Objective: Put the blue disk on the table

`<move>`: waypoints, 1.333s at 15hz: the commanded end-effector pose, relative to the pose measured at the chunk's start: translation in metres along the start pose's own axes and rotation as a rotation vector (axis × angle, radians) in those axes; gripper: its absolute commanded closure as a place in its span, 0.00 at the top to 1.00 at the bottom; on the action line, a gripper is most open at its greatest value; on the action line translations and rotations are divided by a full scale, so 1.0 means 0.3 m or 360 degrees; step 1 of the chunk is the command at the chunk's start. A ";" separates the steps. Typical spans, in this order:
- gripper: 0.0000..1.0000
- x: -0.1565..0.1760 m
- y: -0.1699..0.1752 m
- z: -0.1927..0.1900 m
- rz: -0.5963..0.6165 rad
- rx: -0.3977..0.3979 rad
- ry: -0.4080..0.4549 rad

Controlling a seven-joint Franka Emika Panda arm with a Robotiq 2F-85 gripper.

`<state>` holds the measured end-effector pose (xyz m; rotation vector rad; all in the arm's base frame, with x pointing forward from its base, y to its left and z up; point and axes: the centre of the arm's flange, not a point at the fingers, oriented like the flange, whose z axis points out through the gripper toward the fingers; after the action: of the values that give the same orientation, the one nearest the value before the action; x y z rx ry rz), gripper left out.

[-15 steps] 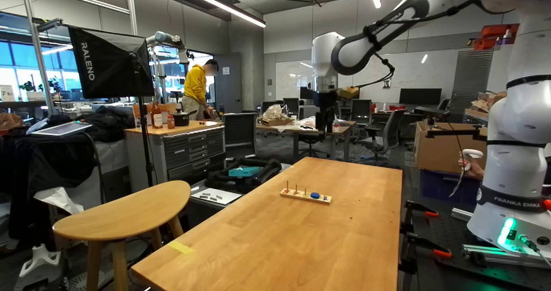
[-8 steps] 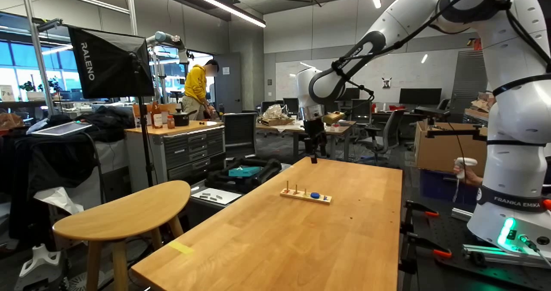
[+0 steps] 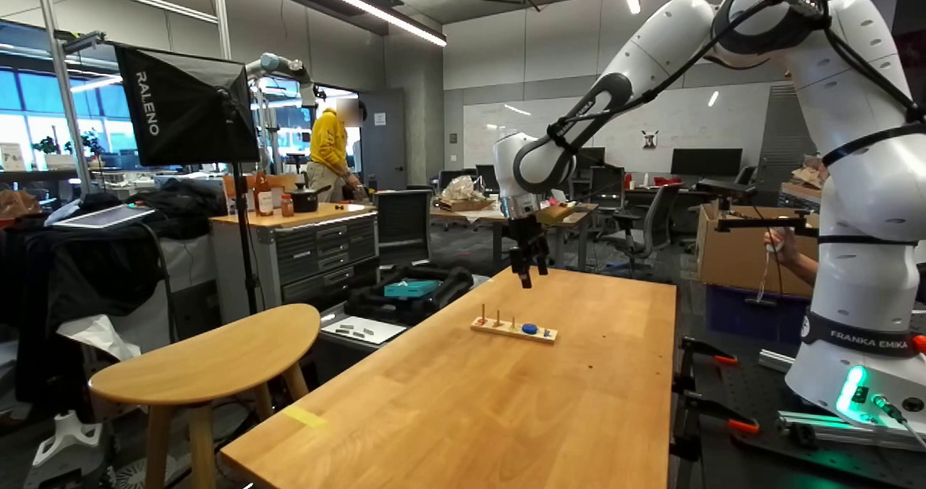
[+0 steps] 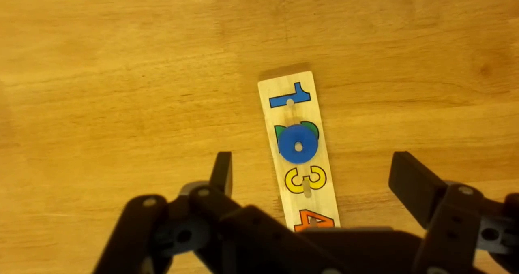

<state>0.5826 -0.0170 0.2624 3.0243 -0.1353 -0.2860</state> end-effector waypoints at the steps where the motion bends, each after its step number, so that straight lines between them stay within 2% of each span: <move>1: 1.00 0.002 0.040 0.114 0.0066 0.0096 0.0047; 7: 1.00 0.056 0.100 0.218 0.0176 0.0229 0.0134; 9: 1.00 0.044 0.095 0.276 0.0199 0.0261 0.0162; 15: 1.00 0.010 0.051 0.424 0.0206 0.0277 0.0166; 20: 1.00 0.006 -0.004 0.451 0.0179 0.0286 0.0241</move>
<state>0.5563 -0.0346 0.1341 3.1606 -0.3474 -0.0954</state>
